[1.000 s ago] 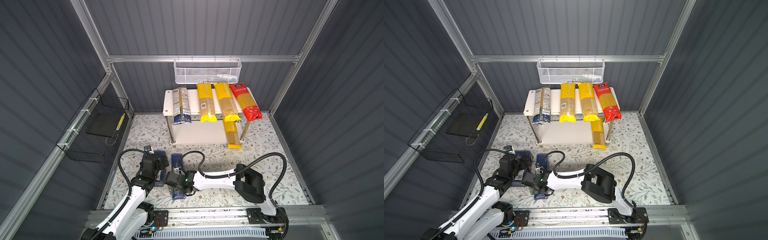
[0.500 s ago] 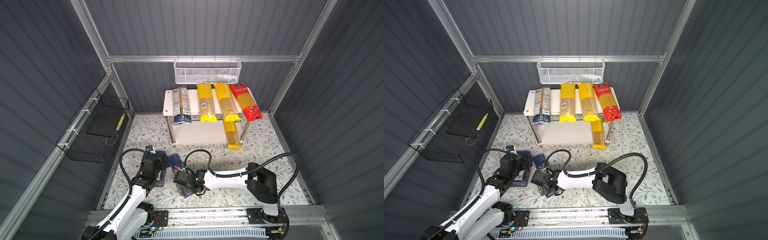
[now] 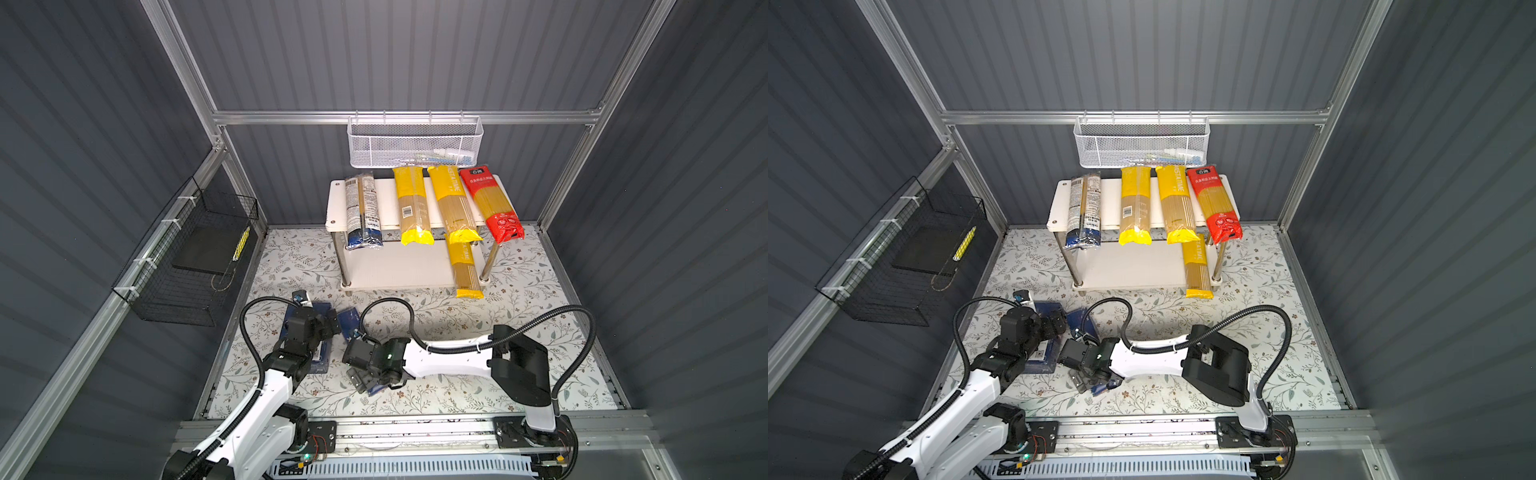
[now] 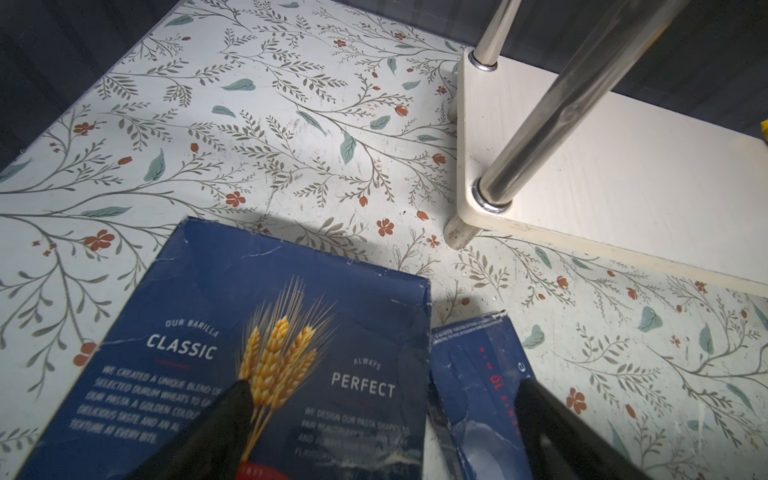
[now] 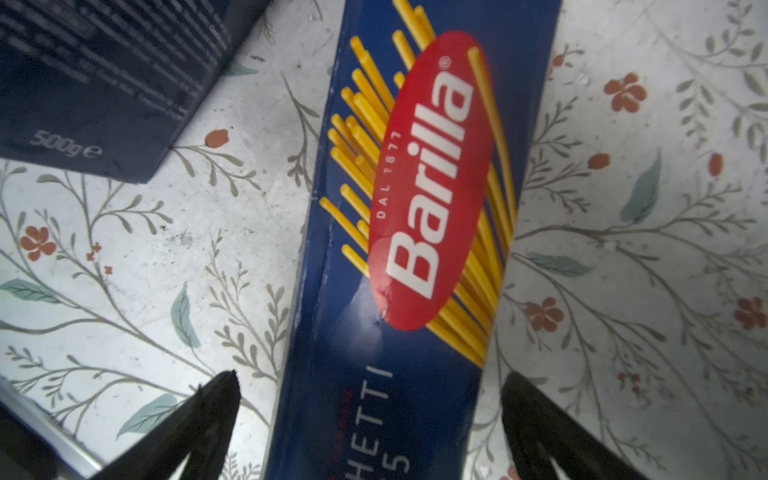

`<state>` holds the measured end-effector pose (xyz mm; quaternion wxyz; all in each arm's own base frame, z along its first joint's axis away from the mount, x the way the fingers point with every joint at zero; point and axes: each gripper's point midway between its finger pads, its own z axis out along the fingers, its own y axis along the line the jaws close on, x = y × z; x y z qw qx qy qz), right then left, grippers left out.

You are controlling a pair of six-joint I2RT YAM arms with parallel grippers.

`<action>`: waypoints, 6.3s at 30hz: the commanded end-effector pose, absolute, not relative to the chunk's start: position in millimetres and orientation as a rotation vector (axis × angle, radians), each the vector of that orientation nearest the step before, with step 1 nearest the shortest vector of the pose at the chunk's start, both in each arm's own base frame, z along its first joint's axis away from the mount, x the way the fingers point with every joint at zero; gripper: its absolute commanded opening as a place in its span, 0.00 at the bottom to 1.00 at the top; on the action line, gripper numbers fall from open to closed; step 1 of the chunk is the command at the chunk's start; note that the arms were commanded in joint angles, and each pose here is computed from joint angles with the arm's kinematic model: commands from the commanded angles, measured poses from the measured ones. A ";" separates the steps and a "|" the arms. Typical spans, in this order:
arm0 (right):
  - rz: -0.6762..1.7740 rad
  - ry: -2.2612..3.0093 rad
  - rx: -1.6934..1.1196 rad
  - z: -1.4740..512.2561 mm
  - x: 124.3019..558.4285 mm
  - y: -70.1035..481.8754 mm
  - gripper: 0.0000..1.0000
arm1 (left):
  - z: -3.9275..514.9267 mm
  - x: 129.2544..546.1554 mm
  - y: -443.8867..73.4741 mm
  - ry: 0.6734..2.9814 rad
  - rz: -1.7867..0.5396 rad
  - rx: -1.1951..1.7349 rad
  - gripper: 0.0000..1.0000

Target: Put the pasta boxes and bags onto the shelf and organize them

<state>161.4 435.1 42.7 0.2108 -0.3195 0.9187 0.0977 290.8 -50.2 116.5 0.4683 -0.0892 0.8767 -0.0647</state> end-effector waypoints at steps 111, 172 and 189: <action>0.269 2.202 -0.102 175.8 289.6 231.7 0.47 | 124.9 295.3 -57.5 2.126 -0.189 -0.174 0.99; -0.019 2.564 -0.029 71.3 245.0 208.6 0.99 | 123.5 295.5 -59.1 2.131 -0.196 -0.168 0.99; -0.055 2.601 -0.016 37.8 243.9 208.2 0.99 | 123.4 295.9 -59.3 2.131 -0.197 -0.167 0.99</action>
